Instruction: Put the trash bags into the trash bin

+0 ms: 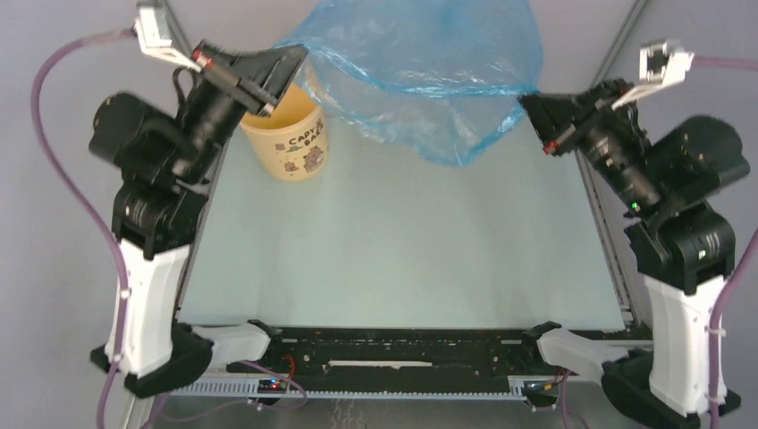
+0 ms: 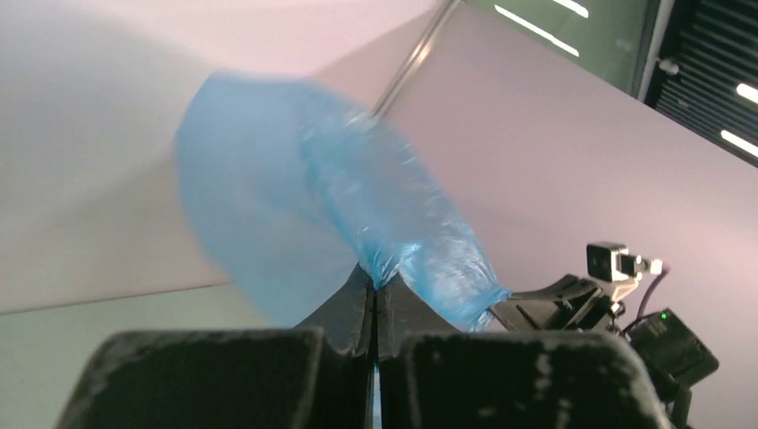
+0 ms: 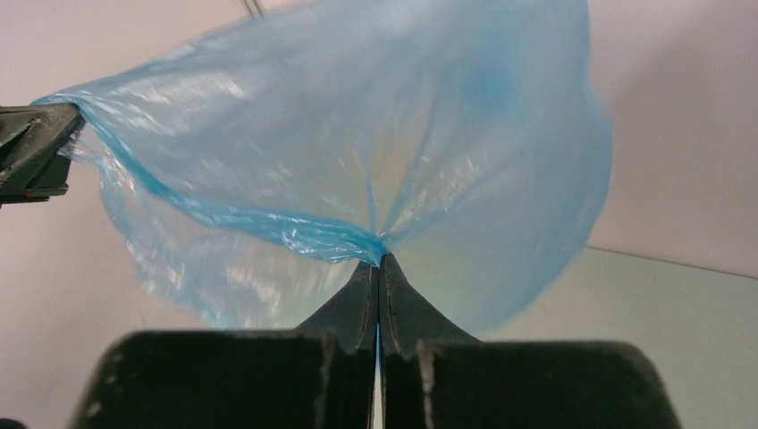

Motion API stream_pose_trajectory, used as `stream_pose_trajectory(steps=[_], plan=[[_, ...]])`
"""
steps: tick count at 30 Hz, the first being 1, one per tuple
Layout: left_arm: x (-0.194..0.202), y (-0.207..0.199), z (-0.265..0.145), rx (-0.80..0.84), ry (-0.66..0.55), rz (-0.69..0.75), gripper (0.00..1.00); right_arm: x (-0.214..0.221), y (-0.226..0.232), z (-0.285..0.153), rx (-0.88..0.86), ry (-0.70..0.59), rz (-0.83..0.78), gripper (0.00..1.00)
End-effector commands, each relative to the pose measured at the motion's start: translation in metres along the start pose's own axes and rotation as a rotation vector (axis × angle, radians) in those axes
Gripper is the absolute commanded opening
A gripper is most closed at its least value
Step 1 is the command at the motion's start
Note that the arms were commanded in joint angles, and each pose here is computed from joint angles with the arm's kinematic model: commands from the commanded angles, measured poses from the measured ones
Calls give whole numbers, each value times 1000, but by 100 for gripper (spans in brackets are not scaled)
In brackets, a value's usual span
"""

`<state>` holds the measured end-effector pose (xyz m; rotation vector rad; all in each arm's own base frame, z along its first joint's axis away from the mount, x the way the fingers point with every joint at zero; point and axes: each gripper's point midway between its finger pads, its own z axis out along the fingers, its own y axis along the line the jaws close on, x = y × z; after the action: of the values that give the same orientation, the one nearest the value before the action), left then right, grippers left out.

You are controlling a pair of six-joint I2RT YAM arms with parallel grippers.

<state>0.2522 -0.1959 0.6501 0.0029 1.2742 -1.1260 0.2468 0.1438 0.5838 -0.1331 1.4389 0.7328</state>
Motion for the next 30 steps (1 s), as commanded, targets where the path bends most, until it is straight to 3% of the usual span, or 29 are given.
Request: stream_pose_trajectory(steps=[1, 3, 8, 10, 12, 16, 19, 26, 30], plan=[[55, 79, 4, -213, 23, -84, 0, 75, -43, 24, 95, 118, 30, 0], [110, 135, -9, -367, 123, -116, 0, 139, -71, 31, 150, 268, 75, 0], [312, 260, -90, -628, 637, -236, 0, 315, -117, 4, 261, 774, 233, 0], [358, 275, -125, -663, 763, -291, 0, 358, -120, -18, 286, 922, 255, 0], [371, 277, -145, -669, 799, -302, 0, 377, -118, -36, 290, 992, 253, 0], [344, 263, -141, -616, 753, -221, 0, 359, -110, -41, 255, 919, 232, 0], [309, 236, -108, -525, 711, -184, 0, 320, -102, -24, 210, 800, 239, 0], [162, 131, -1, -265, 411, -140, 0, 206, -76, 24, 157, 632, 217, 0], [133, 123, 15, -268, 321, -118, 0, 169, -70, 37, 137, 534, 191, 0]])
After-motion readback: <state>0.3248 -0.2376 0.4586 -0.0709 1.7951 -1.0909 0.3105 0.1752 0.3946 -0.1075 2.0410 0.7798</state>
